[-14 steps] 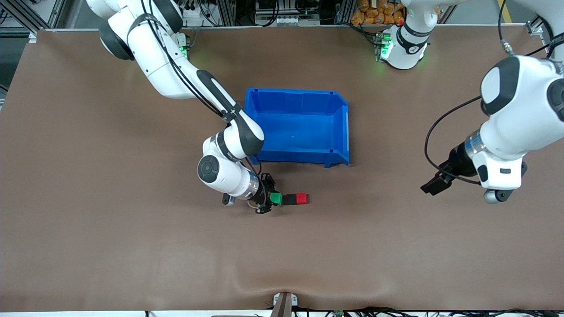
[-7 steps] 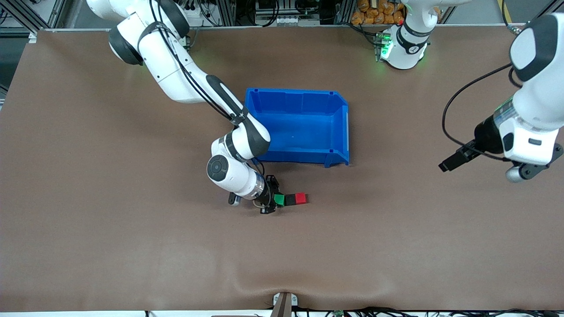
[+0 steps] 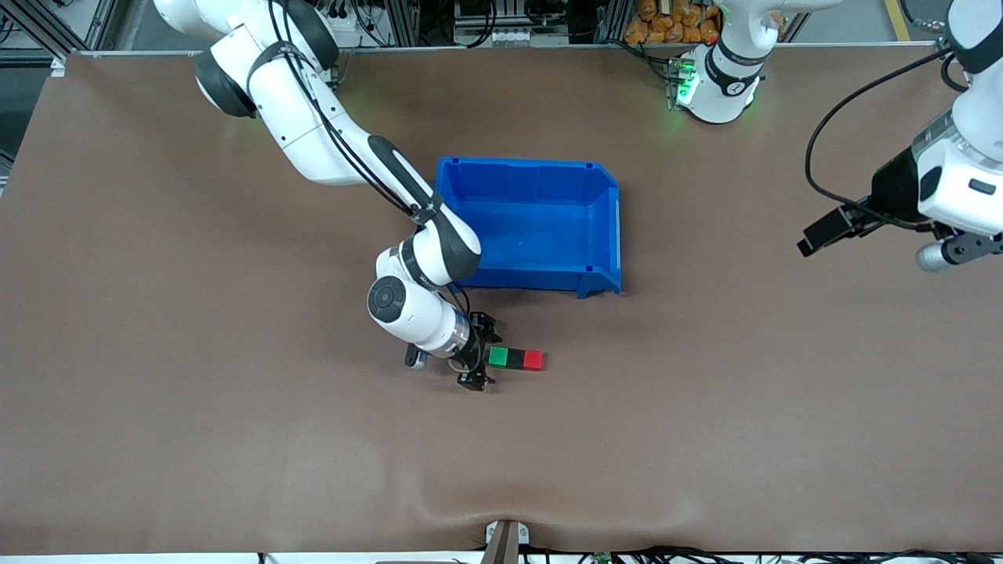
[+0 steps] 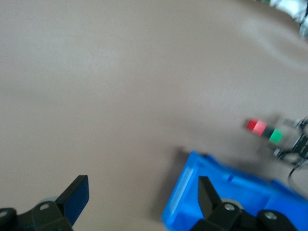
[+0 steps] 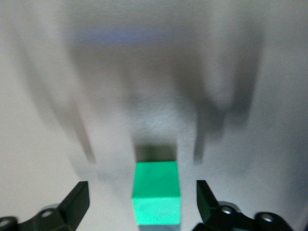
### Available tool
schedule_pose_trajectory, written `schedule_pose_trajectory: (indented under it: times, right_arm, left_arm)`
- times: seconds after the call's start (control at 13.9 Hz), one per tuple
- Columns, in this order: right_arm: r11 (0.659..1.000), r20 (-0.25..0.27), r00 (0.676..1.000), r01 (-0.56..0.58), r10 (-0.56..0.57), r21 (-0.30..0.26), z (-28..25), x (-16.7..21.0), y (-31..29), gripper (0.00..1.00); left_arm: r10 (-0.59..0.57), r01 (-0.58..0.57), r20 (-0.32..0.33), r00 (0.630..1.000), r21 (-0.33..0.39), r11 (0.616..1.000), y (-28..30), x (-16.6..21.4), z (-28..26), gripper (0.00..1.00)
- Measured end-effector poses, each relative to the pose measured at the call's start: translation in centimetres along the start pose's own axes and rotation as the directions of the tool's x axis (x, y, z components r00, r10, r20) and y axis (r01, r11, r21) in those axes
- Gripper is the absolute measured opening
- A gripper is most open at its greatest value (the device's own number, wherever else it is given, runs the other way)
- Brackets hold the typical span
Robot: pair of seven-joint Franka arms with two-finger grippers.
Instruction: Attach green and red cubes to black cube
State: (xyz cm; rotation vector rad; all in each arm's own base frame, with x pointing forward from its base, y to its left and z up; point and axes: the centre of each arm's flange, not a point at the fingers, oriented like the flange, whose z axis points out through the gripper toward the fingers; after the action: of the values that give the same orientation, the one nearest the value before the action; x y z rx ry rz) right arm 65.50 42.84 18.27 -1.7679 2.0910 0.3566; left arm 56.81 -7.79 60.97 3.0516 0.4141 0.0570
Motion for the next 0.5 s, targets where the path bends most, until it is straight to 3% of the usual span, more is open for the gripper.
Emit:
schedule_pose_trajectory:
  times: [0.22, 0.5]
  right_arm:
    - [1.0, 0.005, 1.0, -0.007, 0.007, 0.003, -1.8, -0.1, -1.2, 1.0]
    - [0.997, -0.022, 0.999, -0.049, 0.048, -0.059, -5.6, 1.9, -4.0, 1.0]
  left_arm:
    - [0.166, -0.167, 0.059, 0.984, 0.015, 0.986, -1.5, -0.8, -0.4, 1.0]
    - [0.352, -0.355, 0.067, 0.934, 0.045, 0.934, -1.6, -1.5, -1.1, 1.0]
